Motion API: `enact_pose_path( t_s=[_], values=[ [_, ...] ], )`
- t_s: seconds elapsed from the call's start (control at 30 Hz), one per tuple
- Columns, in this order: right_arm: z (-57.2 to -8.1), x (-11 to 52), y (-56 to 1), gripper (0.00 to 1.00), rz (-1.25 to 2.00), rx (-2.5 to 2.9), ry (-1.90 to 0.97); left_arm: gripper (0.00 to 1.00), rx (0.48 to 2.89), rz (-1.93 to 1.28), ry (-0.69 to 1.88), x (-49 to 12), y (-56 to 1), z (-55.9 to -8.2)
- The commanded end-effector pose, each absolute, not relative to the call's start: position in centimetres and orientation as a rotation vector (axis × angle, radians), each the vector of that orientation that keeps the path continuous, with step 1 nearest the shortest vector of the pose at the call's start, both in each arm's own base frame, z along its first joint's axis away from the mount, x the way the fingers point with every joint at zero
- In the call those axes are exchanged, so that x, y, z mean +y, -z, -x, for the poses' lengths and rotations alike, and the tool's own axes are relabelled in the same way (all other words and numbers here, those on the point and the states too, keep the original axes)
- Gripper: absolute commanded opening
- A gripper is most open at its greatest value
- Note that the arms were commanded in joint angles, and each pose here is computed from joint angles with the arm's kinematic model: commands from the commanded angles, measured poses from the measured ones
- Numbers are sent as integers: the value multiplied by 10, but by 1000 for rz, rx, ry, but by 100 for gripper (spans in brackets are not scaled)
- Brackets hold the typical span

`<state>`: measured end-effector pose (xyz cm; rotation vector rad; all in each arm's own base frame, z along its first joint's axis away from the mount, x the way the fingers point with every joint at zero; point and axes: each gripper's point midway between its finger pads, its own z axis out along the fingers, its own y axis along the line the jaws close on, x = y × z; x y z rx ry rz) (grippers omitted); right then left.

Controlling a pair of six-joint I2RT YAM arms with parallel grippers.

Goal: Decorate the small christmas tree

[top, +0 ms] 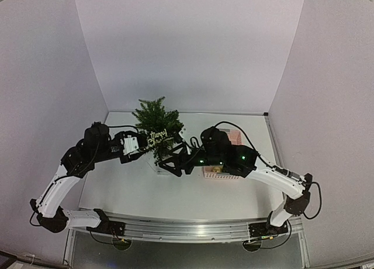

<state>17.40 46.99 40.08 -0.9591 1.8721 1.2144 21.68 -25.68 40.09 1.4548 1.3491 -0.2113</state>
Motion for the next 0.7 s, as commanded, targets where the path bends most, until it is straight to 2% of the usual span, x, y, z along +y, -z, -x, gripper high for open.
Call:
enact_pose_path(
  t_s=[0.0, 0.43, 0.67],
  values=[
    [-184, 445, -434, 80, 880, 1769, -1163, 0, 1473, -1113, 251, -241, -451, -246],
    [-232, 413, -427, 82, 809, 1774, -1089, 0, 1790, -555, 339, -154, -460, -362],
    [-267, 404, -417, 82, 780, 1791, -1107, 0, 1833, -432, 403, -139, -451, -410]
  ],
)
